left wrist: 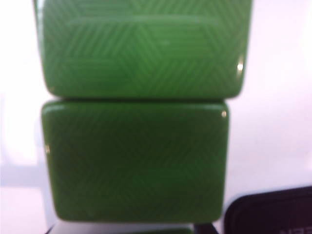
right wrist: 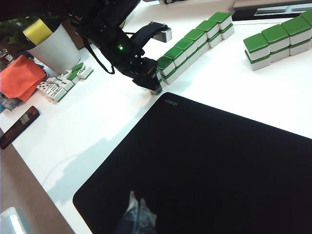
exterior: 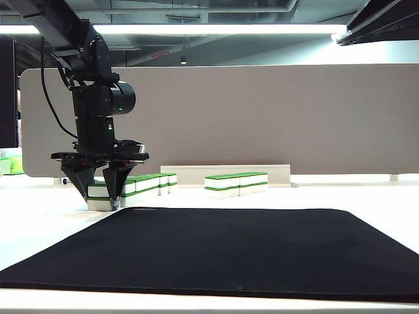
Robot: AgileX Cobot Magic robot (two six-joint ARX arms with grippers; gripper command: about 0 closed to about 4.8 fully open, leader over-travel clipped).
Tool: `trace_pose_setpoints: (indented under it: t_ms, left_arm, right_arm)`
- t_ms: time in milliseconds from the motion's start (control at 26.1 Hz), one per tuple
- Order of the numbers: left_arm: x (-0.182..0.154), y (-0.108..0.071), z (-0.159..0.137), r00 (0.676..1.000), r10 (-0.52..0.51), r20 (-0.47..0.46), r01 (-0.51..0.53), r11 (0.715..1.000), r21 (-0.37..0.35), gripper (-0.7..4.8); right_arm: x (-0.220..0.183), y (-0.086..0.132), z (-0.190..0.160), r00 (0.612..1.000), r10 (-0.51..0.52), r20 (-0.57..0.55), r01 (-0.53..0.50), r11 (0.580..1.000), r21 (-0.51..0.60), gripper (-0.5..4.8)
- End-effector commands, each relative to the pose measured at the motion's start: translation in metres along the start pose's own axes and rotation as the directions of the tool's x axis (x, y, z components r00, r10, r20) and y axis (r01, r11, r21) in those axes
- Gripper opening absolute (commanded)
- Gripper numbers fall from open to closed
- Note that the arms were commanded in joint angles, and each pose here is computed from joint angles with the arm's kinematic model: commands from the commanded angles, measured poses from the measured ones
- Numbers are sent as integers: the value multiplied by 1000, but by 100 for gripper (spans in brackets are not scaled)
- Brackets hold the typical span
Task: Take a mahjong tile from the mahjong wall and then place it on the table close to you.
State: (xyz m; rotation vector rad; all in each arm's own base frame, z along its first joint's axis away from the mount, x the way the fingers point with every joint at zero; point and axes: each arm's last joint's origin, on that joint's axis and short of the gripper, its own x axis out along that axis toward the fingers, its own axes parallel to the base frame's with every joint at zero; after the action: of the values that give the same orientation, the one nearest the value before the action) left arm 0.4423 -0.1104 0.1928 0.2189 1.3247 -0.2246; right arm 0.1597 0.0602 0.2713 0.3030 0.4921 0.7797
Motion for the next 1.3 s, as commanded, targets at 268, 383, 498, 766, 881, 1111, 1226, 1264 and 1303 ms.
trace_pose_setpoints:
  t_ms: [268, 383, 498, 766, 881, 1111, 1226, 1264, 1303]
  left_arm:
    - [-29, 0, -2, 999, 1, 43, -1, 1000, 4, 173]
    - [-38, -2, -3, 998, -34, 60, 34, 999, 6, 173]
    - [-48, -11, -4, 993, -94, 76, 92, 995, 28, 173]
    - [-57, -63, -7, 989, -129, 67, 106, 956, 275, 174]
    - [-59, -99, -12, 987, -153, 58, 121, 921, 369, 174]
    - [-64, -159, -28, 981, -191, 34, 133, 791, 597, 174]
    - [-67, -184, -36, 977, -210, 31, 139, 746, 651, 174]
    - [-67, -190, -38, 976, -216, 30, 143, 736, 662, 174]
    - [-67, -199, -41, 975, -223, 28, 145, 721, 677, 174]
  right_arm:
    - [-1, 1, 2, 1000, 6, 11, -6, 1000, -10, -1]
    - [-1, 1, 2, 1000, 7, 11, -7, 1000, -10, -1]
    - [-1, 1, 2, 1000, 6, 11, -6, 1000, -10, -1]
    - [-1, 1, 2, 1000, 7, 11, -7, 1000, -10, -1]
    - [-1, 1, 2, 1000, 8, 11, -7, 1000, -10, -1]
    - [-1, 1, 2, 1000, 6, 13, -5, 1000, -10, -1]
    - [-2, 2, 2, 1000, 7, 18, -7, 1000, -13, -1]
    - [-3, 2, 2, 1000, 8, 21, -7, 1000, -16, -1]
    - [-5, 4, 3, 999, 11, 31, -10, 1000, -22, -1]
